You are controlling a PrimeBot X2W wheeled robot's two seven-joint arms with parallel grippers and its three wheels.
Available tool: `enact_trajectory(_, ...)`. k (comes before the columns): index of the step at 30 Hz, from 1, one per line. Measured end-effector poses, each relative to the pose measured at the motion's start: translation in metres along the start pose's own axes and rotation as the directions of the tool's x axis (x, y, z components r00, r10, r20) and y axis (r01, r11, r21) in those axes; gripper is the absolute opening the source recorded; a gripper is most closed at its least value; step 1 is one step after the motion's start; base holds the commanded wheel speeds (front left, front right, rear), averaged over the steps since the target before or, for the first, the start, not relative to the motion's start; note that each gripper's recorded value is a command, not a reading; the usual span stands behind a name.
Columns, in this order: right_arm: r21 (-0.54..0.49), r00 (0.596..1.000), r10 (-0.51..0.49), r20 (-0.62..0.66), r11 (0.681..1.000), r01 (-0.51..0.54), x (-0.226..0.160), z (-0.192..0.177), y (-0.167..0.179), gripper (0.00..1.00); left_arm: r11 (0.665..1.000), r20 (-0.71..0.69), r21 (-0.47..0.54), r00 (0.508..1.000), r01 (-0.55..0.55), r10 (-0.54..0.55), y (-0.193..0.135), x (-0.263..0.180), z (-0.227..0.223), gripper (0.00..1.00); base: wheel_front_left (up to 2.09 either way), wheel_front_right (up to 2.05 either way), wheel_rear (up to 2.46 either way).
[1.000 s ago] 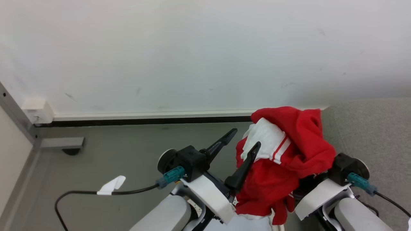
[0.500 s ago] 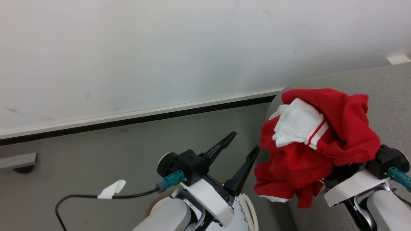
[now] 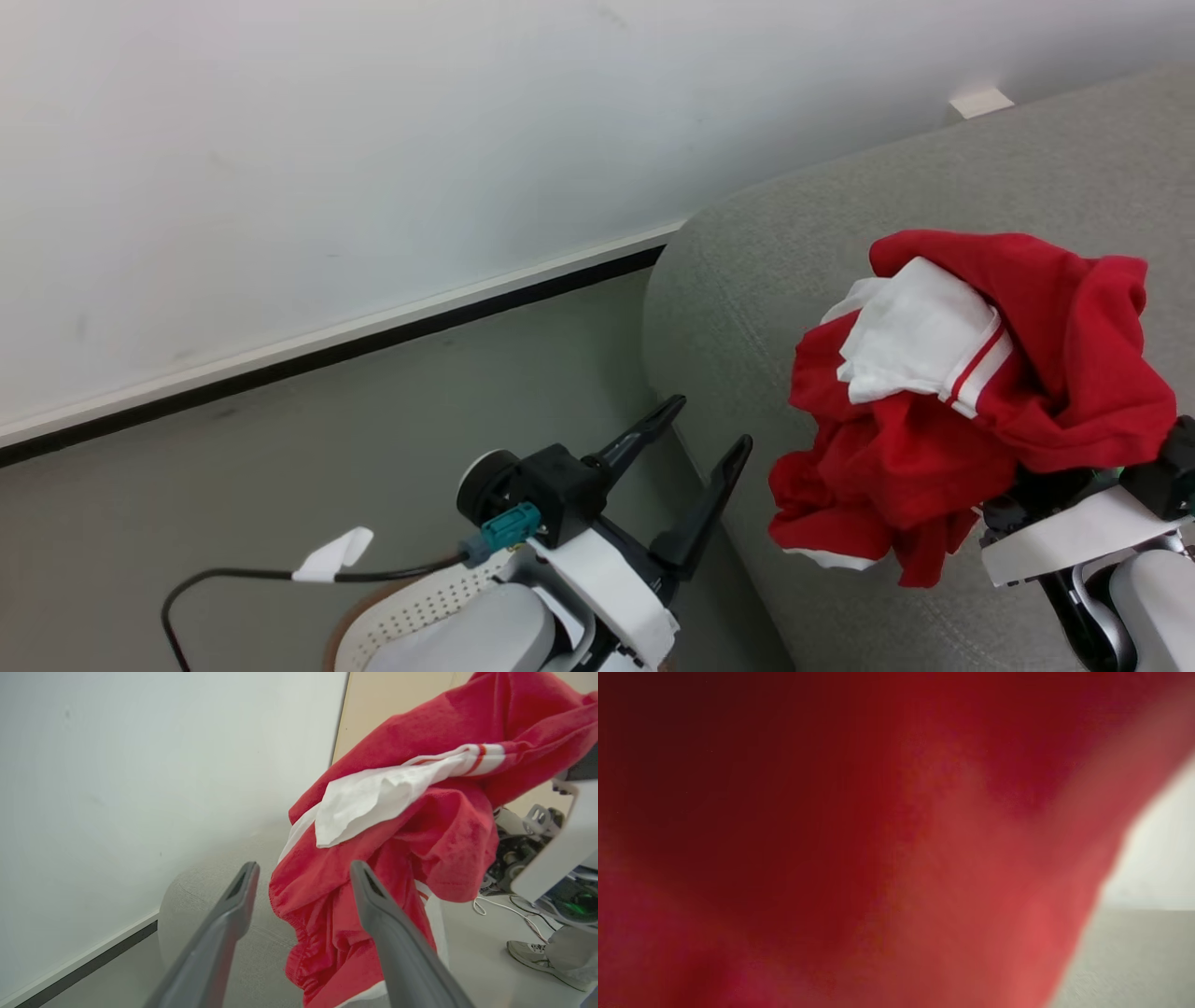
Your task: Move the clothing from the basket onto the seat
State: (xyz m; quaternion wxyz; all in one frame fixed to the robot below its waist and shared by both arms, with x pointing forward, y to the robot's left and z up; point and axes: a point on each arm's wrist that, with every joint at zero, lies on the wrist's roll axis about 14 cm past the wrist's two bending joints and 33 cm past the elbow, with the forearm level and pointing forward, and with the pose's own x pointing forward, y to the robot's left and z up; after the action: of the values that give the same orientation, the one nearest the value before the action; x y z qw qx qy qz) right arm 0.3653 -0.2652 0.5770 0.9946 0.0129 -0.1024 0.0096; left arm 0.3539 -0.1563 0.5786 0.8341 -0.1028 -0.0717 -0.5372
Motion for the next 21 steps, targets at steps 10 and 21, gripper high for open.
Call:
enact_trajectory(10, -0.031, 0.995, -0.1, -0.007, 0.995, 0.099, -0.027, 0.004, -0.031, 0.0, 0.996, -0.023, -0.034, 0.996, 0.085, -0.086, -0.022, 0.016, -0.016, 1.0, 0.0, 0.0, 0.0)
enact_trajectory(21, -0.029, 0.996, -0.089, 0.011, 0.996, 0.089, -0.018, 0.011, -0.032, 0.0, 0.995, -0.009, -0.027, 0.996, 0.093, -0.093, -0.022, 0.017, -0.015, 1.0, 0.0, 0.0, 0.0)
